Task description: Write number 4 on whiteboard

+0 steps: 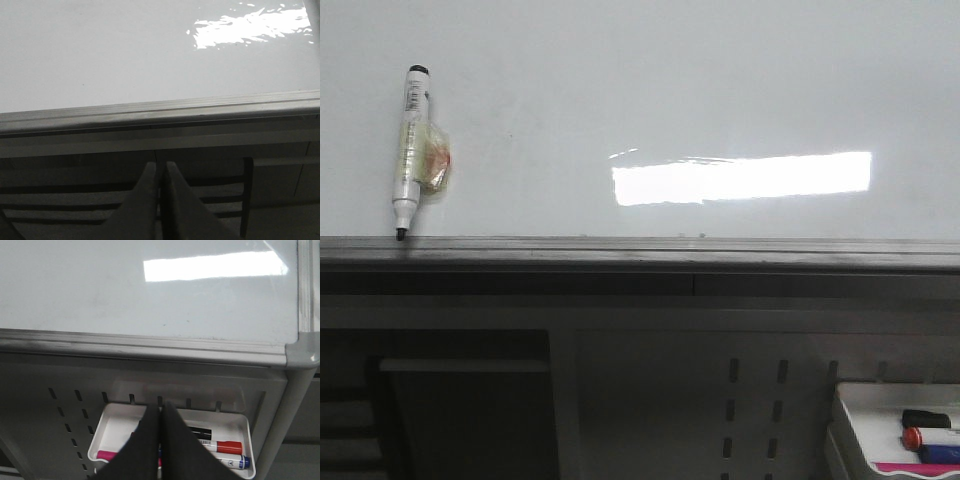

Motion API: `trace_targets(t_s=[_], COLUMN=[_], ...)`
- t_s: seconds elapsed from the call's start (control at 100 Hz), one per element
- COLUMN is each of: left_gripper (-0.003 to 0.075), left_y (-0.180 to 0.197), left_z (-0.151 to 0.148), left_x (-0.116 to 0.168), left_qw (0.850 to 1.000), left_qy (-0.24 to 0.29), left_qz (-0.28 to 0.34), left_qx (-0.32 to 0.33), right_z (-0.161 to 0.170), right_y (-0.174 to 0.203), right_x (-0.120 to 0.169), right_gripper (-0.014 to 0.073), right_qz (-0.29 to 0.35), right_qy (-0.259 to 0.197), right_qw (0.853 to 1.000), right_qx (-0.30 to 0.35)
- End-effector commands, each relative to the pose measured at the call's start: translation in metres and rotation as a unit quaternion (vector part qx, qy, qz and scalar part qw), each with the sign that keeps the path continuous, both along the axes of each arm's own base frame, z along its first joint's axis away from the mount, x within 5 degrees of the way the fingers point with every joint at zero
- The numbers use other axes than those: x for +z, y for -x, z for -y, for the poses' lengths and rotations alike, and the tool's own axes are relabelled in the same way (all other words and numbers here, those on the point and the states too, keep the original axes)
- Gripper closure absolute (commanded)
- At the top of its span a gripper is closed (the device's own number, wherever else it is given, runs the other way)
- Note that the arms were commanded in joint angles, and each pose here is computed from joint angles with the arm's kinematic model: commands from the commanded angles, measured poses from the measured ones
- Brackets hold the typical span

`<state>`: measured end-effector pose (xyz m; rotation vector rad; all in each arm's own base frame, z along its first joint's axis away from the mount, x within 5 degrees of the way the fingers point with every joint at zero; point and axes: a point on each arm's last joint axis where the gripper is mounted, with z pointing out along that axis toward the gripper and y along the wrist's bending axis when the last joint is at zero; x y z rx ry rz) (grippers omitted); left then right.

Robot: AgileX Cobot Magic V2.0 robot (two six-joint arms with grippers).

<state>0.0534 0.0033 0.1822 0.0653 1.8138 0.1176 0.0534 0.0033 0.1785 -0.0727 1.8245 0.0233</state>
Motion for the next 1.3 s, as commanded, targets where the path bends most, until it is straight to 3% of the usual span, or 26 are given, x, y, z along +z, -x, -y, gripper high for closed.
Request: trace_targets(t_s=[0.0, 0.21, 0.53, 0.67, 0.76, 0.87, 1.01, 1.19, 1.29], left_gripper=[0.0741, 0.0741, 0.0741, 0.0741, 0.0741, 0.0741, 0.0741, 0.0741, 0.074], left_y=[-0.001, -0.001, -0.001, -0.002, -0.002, -0.001, -0.004, -0.016, -0.021], left_z=[0.0, 0.004, 0.004, 0.003, 0.003, 0.003, 0.003, 0.003, 0.003], left_x=[-0.004, -0.002, -0.001, 0.008, 0.014, 0.025, 0.045, 0.083, 0.095], left_qw=[1.0, 0.996, 0.996, 0.992, 0.986, 0.982, 0.986, 0.992, 0.992], left_qy=[-0.001, 0.074, 0.075, 0.087, 0.106, 0.105, 0.101, 0.086, 0.08], left_qz=[0.029, 0.043, 0.049, 0.096, 0.133, 0.157, 0.131, 0.097, 0.096], left_qx=[-0.002, -0.006, -0.006, -0.005, -0.004, -0.004, -0.007, -0.007, -0.007], right_z=[0.001, 0.001, 0.001, 0.001, 0.001, 0.001, 0.0, -0.005, -0.006], right_y=[0.0, -0.001, -0.002, -0.001, -0.001, -0.001, -0.007, -0.02, -0.028], right_x=[-0.002, 0.002, 0.025, 0.036, 0.037, 0.036, 0.05, 0.069, 0.081], right_gripper=[0.0661, 0.0661, 0.0661, 0.0661, 0.0661, 0.0661, 0.0661, 0.0659, 0.0659], right_qz=[0.018, 0.043, 0.166, 0.227, 0.231, 0.181, 0.129, -0.031, -0.053], right_qy=[0.006, 0.005, -0.001, -0.004, -0.005, -0.02, -0.073, -0.065, -0.064], right_qw=[1.0, 0.999, 0.986, 0.974, 0.973, 0.983, 0.989, 0.997, 0.997], right_qx=[-0.003, -0.003, -0.006, -0.007, -0.007, -0.007, -0.009, 0.005, 0.007])
